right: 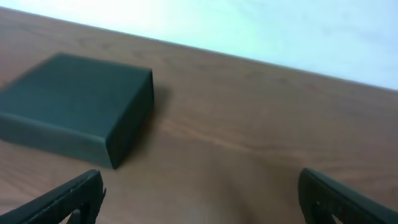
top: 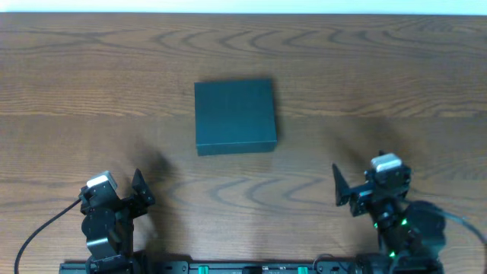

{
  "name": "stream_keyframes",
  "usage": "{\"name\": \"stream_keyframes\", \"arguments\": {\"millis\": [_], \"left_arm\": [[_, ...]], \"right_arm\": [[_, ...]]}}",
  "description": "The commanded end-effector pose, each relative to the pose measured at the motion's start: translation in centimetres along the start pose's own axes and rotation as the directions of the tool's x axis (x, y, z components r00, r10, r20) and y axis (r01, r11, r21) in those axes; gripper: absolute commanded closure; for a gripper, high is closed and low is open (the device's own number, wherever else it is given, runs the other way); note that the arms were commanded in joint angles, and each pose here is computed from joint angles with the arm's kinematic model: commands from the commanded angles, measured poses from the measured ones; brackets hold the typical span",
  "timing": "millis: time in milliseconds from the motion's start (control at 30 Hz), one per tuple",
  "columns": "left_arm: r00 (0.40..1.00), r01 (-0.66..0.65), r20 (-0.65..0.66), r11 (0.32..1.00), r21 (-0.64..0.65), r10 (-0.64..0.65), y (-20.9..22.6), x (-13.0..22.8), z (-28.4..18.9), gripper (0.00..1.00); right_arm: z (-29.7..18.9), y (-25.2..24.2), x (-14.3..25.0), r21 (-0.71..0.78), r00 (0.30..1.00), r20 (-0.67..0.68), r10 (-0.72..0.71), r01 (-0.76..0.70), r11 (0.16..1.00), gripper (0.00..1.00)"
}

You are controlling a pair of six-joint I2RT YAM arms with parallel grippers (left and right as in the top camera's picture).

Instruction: Pack container

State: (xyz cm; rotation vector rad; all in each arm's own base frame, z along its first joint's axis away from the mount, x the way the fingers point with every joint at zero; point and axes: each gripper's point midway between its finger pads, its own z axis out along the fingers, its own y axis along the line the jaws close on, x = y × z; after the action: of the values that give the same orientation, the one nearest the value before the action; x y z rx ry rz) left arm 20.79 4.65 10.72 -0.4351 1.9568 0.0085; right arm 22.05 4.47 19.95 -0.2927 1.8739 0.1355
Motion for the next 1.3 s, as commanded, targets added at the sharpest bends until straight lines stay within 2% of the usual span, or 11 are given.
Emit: {"name": "stream_keyframes", "arguments": {"millis": [0, 367, 1267], "left_arm": [[1.000, -0.002, -0.007, 1.000, -0.016, 0.002, 0.3, 0.5, 0.3, 0.05], [1.000, -0.002, -0.007, 1.000, -0.016, 0.002, 0.3, 0.5, 0.3, 0.05], [1.000, -0.002, -0.007, 1.000, -0.016, 0.002, 0.3, 0.5, 0.3, 0.05]], "right_arm": [[0.2, 0.3, 2.0, -0.003, 1.000, 0.016, -0.022, 0.022, 1.000, 0.01], [2.1, 0.8, 7.7, -0.016, 0.999, -0.033, -0.013, 0.012, 1.000, 0.01], [2.1, 0.7, 7.5, -0.012, 1.000, -0.025, -0.015, 0.015, 1.000, 0.01]]}}
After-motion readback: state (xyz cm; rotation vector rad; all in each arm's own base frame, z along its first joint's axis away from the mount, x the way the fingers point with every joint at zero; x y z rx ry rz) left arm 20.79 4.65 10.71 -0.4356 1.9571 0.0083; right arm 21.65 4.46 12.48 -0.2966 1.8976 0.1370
